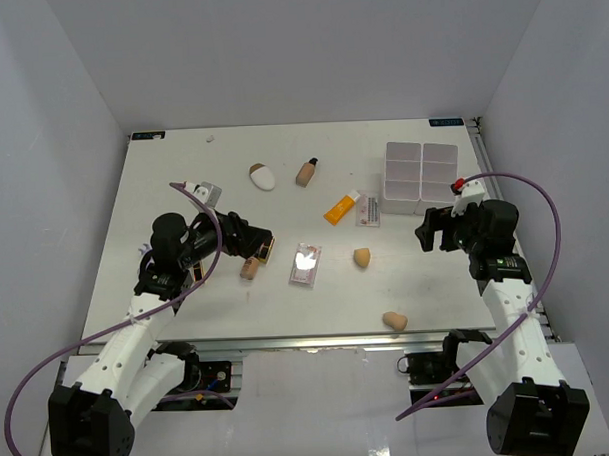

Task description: Organize the makeup

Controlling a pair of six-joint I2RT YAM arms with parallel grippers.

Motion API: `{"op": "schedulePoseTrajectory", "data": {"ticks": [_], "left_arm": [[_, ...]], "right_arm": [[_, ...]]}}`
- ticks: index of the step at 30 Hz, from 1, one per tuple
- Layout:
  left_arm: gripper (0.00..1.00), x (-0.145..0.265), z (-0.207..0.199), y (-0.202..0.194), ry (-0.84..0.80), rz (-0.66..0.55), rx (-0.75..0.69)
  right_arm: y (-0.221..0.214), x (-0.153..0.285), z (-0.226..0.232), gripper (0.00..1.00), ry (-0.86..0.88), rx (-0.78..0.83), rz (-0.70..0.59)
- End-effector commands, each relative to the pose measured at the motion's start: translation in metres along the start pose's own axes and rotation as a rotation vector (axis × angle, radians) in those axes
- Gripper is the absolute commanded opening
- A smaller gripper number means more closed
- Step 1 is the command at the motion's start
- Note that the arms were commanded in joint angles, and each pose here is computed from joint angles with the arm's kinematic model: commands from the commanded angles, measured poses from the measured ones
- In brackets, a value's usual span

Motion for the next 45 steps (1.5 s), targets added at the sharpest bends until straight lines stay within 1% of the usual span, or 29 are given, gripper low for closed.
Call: {"op": "schedulePoseTrajectory", "data": {"ticks": [1,2,4,6,7,8,10,12,15,19,22,23,27,29,35,45], "left_arm": [[0.98,0.000,-0.009,0.014,-0.057,-0.019,-0.008],[0.98,0.000,-0.009,0.014,-0.059,-0.017,-0.006],[0.98,0.000,-0.010,0.014,-0.061,-0.017,-0.007],[0.98,0.000,-0.010,0.014,-0.063,-0.017,-0.007],[0.98,0.000,-0.010,0.014,-0.061,-0.016,-0.005],[0.98,0.000,-0.010,0.014,-0.062,-0.015,-0.005],[0.98,-0.001,-0.010,0.013,-0.062,-0.010,-0.001],[0.98,-0.002,-0.009,0.012,-0.063,-0.003,0.002],[0.98,-0.003,-0.008,0.011,-0.060,0.005,0.006],[0.98,-0.003,-0.008,0.010,-0.056,0.013,0.006],[0.98,-0.004,-0.008,0.010,-0.057,0.014,0.007],[0.98,-0.004,-0.008,0.009,-0.058,0.017,0.009],[0.98,-0.006,-0.007,0.008,-0.066,0.028,0.015],[0.98,-0.006,-0.006,0.008,-0.065,0.030,0.015],[0.98,-0.006,-0.006,0.008,-0.058,0.028,0.011],[0.98,-0.006,-0.006,0.009,-0.061,0.029,0.010]], "right_arm": [[0.017,0.012,0.010,0.90,0.194,0.227,-0.049],[0.018,0.016,0.014,0.90,0.276,0.325,-0.052],[0.018,0.025,0.023,0.90,0.418,0.470,-0.052],[0.023,0.037,0.032,0.90,0.496,0.552,-0.021],[0.026,0.040,0.035,0.90,0.515,0.579,0.006],[0.026,0.043,0.038,0.90,0.535,0.564,0.043],[0.021,0.040,0.041,0.90,0.596,0.610,0.120],[0.012,0.037,0.050,0.90,0.642,0.594,0.214],[0.001,0.032,0.058,0.92,0.636,0.575,0.325],[0.000,0.033,0.063,0.95,0.590,0.585,0.423],[-0.010,0.033,0.067,0.99,0.622,0.646,0.513],[-0.016,0.033,0.069,0.98,0.634,0.663,0.546],[-0.040,0.029,0.078,0.90,0.709,0.763,0.663],[-0.048,0.025,0.082,0.87,0.728,0.799,0.692],[-0.066,0.009,0.089,0.80,0.737,0.826,0.795],[-0.083,-0.003,0.096,0.81,0.721,0.869,0.890]]}}
Point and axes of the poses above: each gripper's point midway between its finger pads, its own x axis back along the fingers, its own z axis along the line the jaws close on, y = z × x, the point moved 10 cm from there along x, back along the fingers, and after that the axes turned 3 degrees about -x, right-handed, at the moved point
